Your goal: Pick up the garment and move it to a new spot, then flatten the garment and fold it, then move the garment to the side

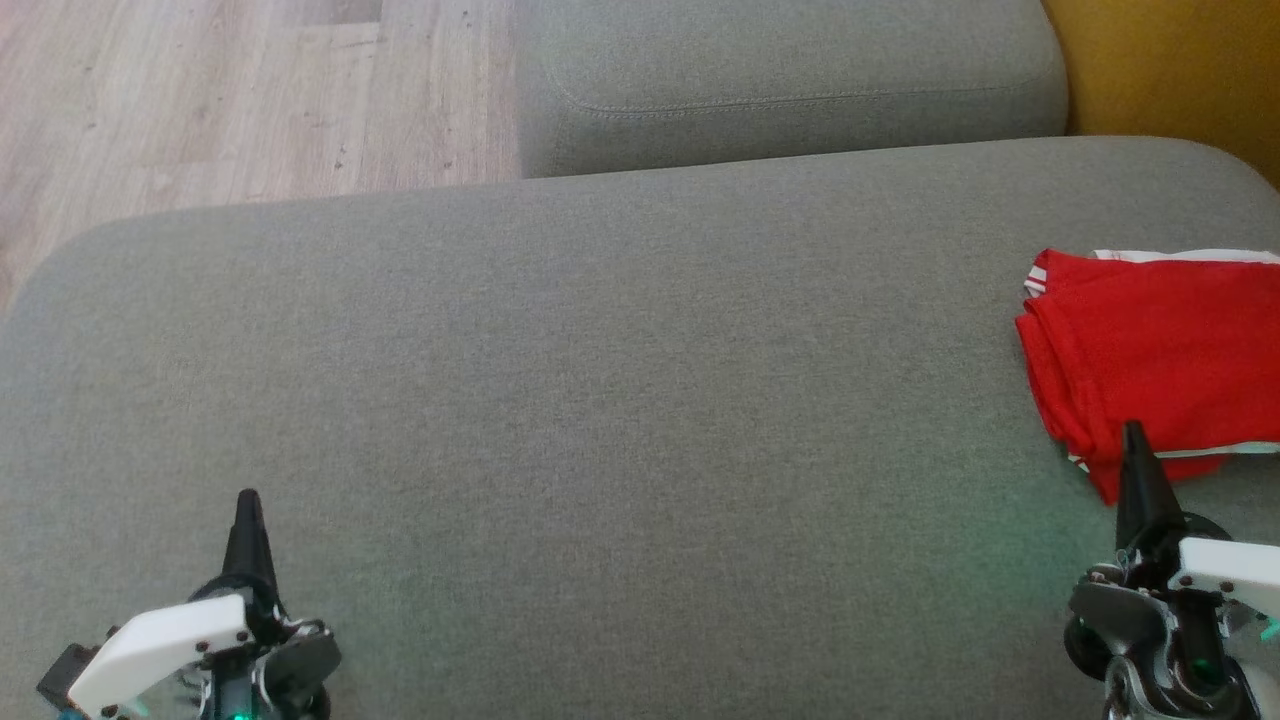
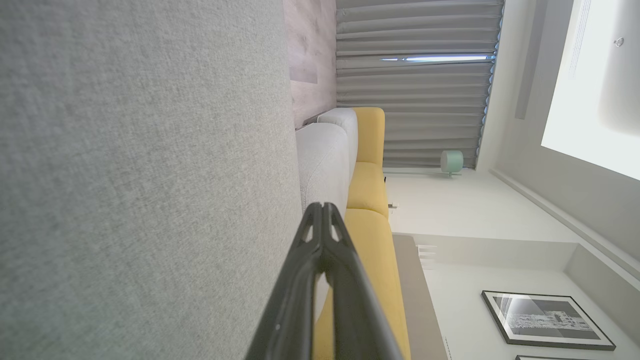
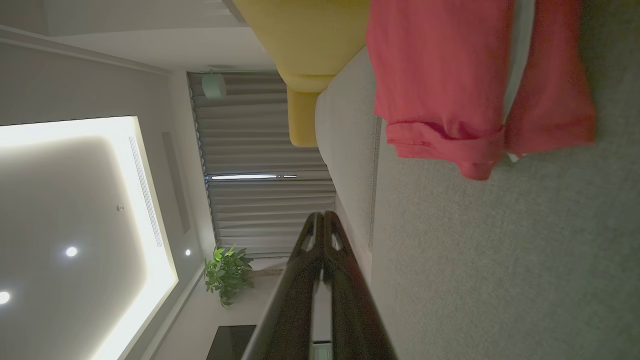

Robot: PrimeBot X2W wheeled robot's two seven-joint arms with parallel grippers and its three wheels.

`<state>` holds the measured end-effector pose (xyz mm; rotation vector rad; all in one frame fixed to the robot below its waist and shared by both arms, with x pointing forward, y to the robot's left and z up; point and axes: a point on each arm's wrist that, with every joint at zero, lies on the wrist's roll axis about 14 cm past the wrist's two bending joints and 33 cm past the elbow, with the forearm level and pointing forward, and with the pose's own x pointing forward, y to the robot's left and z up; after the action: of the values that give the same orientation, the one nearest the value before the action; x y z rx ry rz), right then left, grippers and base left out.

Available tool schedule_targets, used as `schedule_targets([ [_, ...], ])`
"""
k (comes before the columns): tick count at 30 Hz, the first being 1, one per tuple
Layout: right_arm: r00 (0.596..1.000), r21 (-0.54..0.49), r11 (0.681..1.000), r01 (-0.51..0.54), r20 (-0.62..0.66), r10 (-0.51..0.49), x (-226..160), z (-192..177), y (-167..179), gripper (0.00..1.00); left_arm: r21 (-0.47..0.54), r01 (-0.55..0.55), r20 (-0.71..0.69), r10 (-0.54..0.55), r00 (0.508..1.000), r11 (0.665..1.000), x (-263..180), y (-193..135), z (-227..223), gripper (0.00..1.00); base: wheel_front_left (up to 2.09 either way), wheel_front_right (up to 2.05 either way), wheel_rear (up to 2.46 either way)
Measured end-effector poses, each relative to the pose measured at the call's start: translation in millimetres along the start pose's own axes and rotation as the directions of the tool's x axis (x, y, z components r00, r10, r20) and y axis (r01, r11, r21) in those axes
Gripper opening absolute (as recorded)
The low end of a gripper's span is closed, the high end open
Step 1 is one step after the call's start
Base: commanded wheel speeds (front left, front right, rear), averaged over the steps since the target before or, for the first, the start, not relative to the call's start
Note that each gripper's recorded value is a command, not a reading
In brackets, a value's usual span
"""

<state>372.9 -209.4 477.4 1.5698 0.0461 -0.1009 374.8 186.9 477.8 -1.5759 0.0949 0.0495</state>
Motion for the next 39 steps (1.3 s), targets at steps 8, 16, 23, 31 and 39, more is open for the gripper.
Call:
schedule_targets([
  [8,1.000,0.002,1.000,0.000,0.001,0.000,-0.1,0.3,-0.1,0.00,-0.002,0.000,0.002,0.000,1.000,1.000,0.0,0.0,0.3,0.00,0.00,0.00,0.00],
  [16,1.000,0.006,1.000,0.000,-0.005,0.000,-0.1,-1.4,-0.3,0.00,-0.005,0.001,-0.001,-0.001,1.000,1.000,-0.1,0.0,0.1,0.00,0.00,0.00,0.00],
  [23,1.000,0.008,1.000,0.000,-0.005,0.000,-0.2,-1.5,-0.3,0.00,-0.006,0.001,0.006,-0.001,1.000,1.000,-0.2,-0.1,2.3,0.00,0.00,0.00,0.00],
  [31,1.000,0.009,1.000,0.000,-0.005,0.000,-0.2,-1.5,-0.4,0.00,-0.009,0.001,0.008,-0.001,1.000,1.000,-0.2,-0.1,2.5,0.00,0.00,0.00,0.00],
  [39,1.000,0.009,1.000,0.000,-0.003,0.000,-0.2,-0.8,-0.4,0.00,-0.011,0.001,0.011,-0.001,1.000,1.000,-0.3,-0.1,3.2,0.00,0.00,0.00,0.00],
])
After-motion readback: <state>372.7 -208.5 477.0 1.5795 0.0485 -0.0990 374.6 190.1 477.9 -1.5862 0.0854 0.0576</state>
